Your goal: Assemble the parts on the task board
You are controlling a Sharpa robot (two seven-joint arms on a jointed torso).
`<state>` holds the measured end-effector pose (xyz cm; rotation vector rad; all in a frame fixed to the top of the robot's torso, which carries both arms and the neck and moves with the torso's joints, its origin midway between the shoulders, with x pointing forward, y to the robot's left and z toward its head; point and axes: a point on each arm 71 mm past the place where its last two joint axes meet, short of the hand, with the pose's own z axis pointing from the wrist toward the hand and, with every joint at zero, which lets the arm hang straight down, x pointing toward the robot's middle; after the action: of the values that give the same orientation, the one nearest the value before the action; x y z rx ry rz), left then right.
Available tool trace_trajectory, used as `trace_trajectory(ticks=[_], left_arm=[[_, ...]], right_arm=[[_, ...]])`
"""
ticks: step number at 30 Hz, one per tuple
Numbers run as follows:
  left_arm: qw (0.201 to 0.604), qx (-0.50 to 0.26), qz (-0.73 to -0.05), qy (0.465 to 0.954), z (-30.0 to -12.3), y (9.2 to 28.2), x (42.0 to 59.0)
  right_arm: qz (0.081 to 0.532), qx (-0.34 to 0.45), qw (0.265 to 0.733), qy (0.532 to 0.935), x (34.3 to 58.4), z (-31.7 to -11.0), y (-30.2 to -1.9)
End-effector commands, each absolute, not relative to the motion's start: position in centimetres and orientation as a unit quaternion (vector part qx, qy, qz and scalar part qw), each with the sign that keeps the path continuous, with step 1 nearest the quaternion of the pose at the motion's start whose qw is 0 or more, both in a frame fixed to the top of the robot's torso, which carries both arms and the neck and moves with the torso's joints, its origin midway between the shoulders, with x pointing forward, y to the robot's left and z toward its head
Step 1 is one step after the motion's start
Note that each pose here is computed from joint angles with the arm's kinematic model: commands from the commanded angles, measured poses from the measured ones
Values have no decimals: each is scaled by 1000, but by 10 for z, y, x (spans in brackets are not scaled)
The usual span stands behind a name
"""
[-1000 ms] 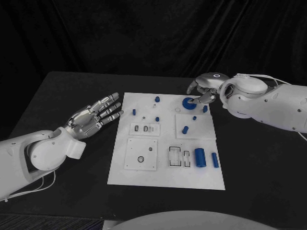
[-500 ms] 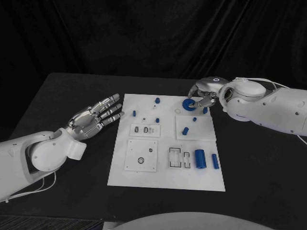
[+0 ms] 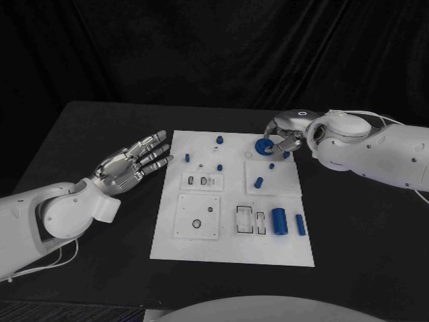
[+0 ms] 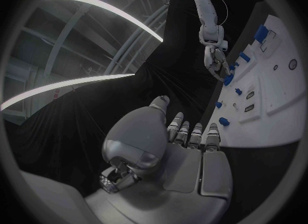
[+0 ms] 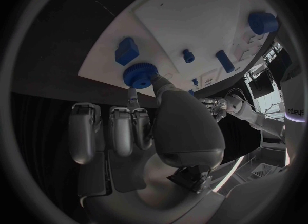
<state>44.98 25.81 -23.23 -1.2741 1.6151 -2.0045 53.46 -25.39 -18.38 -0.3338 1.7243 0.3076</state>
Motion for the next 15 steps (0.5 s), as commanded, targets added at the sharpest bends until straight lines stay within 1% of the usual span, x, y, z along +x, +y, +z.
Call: trace_trajectory(ticks=[1,15], left_arm=[[127,-435,-697,555,-231,256,449],[124,-434,-697,557,-232,255,450]], right_arm=[[127,-142,622,759,534,-188,-255],[134,-148,618,760,535,-194,-251]])
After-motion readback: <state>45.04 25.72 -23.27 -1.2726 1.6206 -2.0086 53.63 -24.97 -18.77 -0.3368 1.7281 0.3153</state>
